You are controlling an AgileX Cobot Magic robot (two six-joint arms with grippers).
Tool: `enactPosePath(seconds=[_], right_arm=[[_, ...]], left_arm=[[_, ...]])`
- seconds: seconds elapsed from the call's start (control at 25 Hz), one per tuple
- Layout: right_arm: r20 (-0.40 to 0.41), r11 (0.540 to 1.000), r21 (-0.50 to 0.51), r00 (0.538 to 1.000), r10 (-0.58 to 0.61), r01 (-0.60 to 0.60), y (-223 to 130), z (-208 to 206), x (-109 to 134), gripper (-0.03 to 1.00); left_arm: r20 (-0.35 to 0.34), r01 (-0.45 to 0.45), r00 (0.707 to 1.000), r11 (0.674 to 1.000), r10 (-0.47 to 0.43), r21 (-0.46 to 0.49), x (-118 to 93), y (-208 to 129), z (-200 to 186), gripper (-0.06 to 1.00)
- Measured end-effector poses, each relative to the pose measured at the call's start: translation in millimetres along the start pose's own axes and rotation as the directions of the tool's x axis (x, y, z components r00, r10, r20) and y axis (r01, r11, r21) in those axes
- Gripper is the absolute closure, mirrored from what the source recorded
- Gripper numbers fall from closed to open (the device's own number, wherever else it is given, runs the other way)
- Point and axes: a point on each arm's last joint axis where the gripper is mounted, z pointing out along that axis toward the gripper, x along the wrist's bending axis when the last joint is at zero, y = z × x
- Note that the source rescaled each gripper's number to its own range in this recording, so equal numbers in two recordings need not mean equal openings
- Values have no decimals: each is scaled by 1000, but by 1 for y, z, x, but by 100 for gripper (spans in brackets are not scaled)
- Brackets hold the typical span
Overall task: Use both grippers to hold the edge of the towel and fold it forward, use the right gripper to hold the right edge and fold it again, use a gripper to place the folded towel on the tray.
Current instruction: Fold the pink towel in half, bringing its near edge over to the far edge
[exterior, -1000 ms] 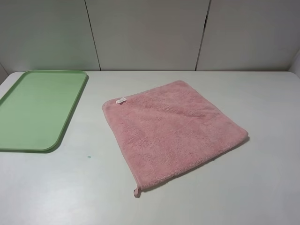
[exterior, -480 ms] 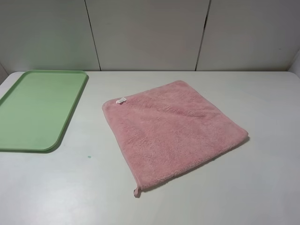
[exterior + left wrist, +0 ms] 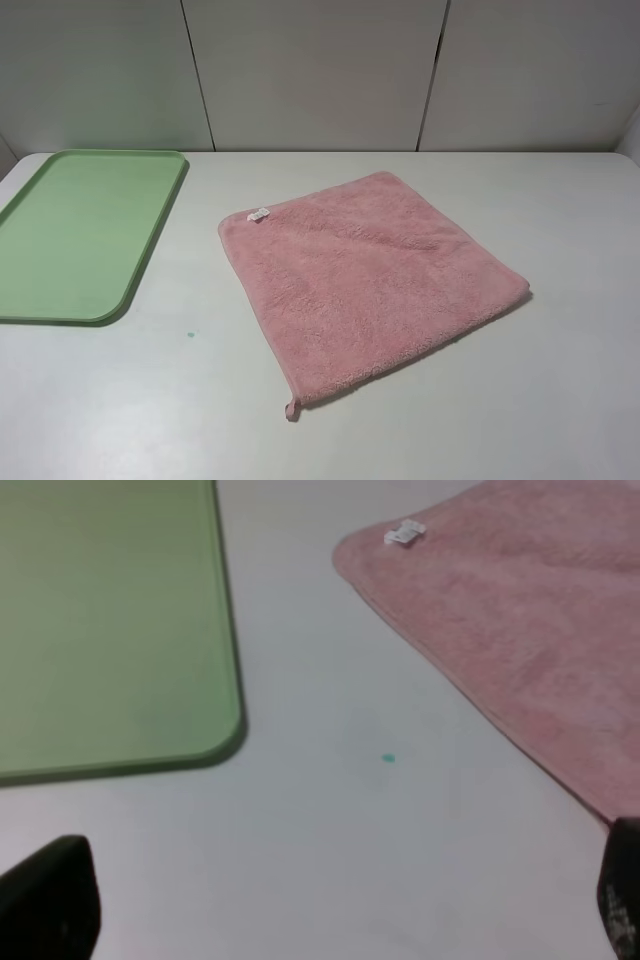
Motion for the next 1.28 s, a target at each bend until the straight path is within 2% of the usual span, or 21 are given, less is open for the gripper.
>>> enactPosePath(seconds=[0.2,0.48,0.68,0.88,1.08,1.28], right_arm=[[-19,999,38,999,-27,27,16,1,1,-3],[-62,987,106,992,-110,116,49,10,3,-3],[-85,977,165,989,-124,136,64,22,4,-3],[-108,963,218,985,-134,155,68,35,5,-3],[-131,944,241,971,-199,226,75,53,5,-3],[-185,888,294,933,-309,353,80,82,5,-3]], left_arm=[[24,12,1000,1000,-12,17,-2,1,1,-6],[111,-9,994,985,-11,174,-11,25,19,-6],[204,-81,979,966,30,246,-18,42,35,-6],[288,-162,954,953,84,257,-24,59,46,-6],[298,-180,950,941,91,287,-24,73,59,-6],[300,-185,950,936,92,299,-24,78,71,-6]])
